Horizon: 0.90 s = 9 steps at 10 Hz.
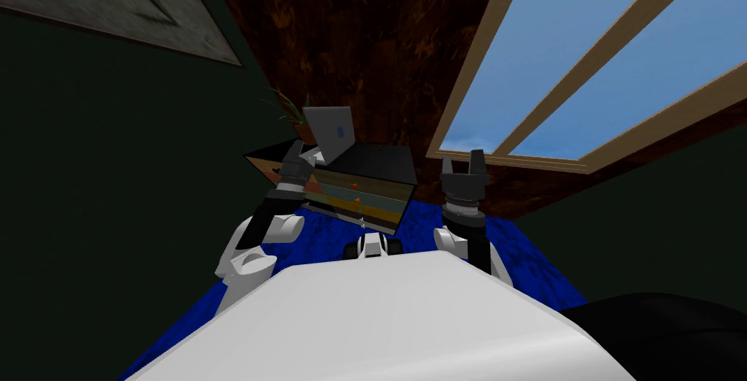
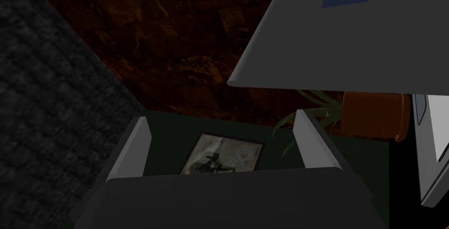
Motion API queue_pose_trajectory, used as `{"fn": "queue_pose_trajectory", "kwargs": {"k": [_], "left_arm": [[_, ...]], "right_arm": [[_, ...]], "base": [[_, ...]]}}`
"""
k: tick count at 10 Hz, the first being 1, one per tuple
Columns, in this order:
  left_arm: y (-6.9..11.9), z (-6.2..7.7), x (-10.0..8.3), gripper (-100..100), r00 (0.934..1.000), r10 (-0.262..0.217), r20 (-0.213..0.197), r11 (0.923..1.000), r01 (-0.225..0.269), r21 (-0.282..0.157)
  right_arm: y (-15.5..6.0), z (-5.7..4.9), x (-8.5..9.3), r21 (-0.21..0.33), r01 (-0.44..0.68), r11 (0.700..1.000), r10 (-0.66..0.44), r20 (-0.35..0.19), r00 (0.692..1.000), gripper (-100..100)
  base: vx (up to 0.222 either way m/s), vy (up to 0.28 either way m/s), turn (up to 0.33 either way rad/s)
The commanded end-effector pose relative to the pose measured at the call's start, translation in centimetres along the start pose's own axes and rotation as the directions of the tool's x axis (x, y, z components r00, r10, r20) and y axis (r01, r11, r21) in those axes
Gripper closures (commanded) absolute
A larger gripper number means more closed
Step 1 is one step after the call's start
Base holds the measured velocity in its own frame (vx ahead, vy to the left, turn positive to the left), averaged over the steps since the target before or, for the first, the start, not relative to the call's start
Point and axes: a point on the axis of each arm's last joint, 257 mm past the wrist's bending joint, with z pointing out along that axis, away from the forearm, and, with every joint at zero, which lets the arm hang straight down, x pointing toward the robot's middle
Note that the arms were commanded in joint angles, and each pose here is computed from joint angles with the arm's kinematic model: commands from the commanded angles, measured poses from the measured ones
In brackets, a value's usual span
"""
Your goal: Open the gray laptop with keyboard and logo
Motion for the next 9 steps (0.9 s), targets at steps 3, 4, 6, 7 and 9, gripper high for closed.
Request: {"fn": "queue_pose_trajectory", "kwargs": {"k": [3,4,6,7,9], "left_arm": [[-0.5,1.7,0.9,-100,0.999,-0.004,-0.044,0.9993,0.002,-0.037],[-1.6,2.4,1.3,-100,0.9977,-0.003,-0.068,0.9997,0.002,-0.023],[-2.0,3.2,1.7,-100,0.9961,-0.001,-0.089,0.9993,-0.002,-0.036],[-1.3,3.1,1.6,-100,0.9963,-0.001,-0.086,0.998,-0.005,-0.063],[-1.8,3.8,2.0,-100,0.9943,0.004,-0.107,0.9974,-0.012,-0.071]], "right_arm": [[0.0,0.0,0.0,0.0,0.0,1.0,0.0,0.0,1.0,0],[0.0,0.0,0.0,0.0,0.0,1.0,0.0,0.0,1.0,0],[0.0,0.0,0.0,0.0,0.0,1.0,0.0,0.0,1.0,0],[0.0,0.0,0.0,0.0,0.0,1.0,0.0,0.0,1.0,0],[0.0,0.0,0.0,0.0,0.0,1.0,0.0,0.0,1.0,0]], "base": [[0.02,0.052,-0.079],[0.018,0.055,-0.117],[0.015,0.053,-0.093],[0.017,0.061,-0.062],[0.011,0.026,-0.053]]}}
